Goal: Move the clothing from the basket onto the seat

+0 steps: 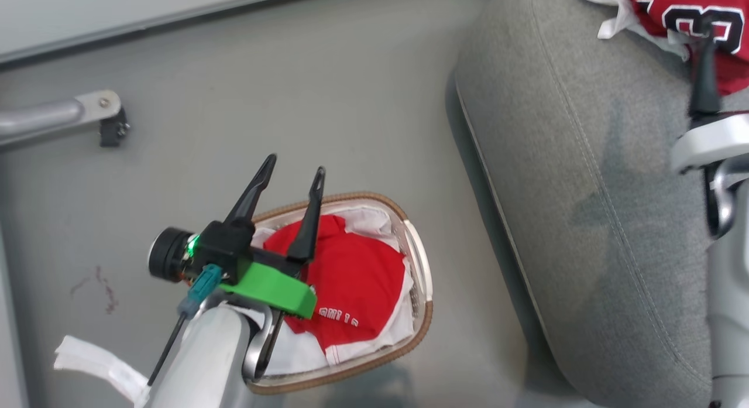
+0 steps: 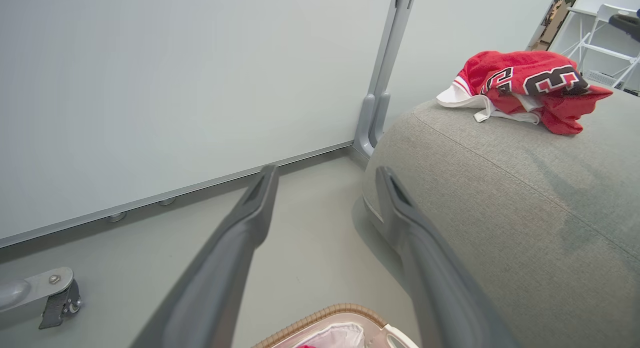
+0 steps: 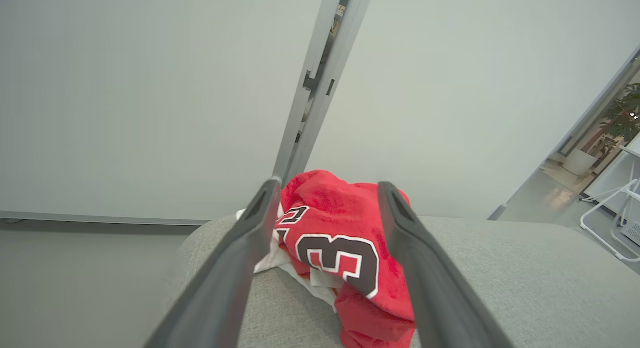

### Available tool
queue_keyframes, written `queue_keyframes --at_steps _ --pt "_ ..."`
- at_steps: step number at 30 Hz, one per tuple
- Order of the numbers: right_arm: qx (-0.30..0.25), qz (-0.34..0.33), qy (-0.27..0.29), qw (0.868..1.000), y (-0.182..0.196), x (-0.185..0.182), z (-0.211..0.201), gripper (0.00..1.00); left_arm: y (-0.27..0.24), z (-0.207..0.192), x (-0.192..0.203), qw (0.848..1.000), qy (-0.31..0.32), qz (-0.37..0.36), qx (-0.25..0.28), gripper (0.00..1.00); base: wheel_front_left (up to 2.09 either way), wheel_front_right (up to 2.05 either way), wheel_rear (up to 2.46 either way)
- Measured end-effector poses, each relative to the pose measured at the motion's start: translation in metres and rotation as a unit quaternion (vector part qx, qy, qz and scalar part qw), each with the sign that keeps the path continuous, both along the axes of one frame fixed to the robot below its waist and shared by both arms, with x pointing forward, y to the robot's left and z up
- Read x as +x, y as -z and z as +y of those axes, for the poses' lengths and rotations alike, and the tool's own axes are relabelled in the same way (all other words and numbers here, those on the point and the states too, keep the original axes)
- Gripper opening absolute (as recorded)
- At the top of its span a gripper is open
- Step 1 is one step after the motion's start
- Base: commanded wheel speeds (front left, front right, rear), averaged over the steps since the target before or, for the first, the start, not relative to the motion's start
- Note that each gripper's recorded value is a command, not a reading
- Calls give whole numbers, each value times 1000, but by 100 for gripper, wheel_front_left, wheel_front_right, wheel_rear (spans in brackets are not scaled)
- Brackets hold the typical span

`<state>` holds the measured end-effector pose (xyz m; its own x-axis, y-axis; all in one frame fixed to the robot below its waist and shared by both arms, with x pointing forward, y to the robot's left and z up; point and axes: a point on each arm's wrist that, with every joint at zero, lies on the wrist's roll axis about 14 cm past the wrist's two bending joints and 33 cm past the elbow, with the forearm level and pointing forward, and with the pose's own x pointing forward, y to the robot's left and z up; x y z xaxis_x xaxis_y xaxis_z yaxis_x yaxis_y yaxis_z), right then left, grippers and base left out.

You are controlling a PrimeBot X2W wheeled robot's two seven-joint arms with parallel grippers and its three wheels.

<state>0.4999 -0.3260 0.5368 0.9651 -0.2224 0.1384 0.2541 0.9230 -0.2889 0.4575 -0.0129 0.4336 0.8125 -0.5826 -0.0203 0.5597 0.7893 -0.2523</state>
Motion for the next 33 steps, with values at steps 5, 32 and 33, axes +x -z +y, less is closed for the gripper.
queue_keyframes --at_steps 5,32,33 --pt "27 -1 -65 998 -1 -2 52 100 -7 39 -10 998 -61 5 11 100 0 0 0" --pt "210 32 -176 961 42 -92 162 100 -14 171 -94 965 -258 29 24 100 0 0 0" --pt "211 35 -175 961 44 -95 161 100 -13 171 -96 965 -259 31 23 100 0 0 0"
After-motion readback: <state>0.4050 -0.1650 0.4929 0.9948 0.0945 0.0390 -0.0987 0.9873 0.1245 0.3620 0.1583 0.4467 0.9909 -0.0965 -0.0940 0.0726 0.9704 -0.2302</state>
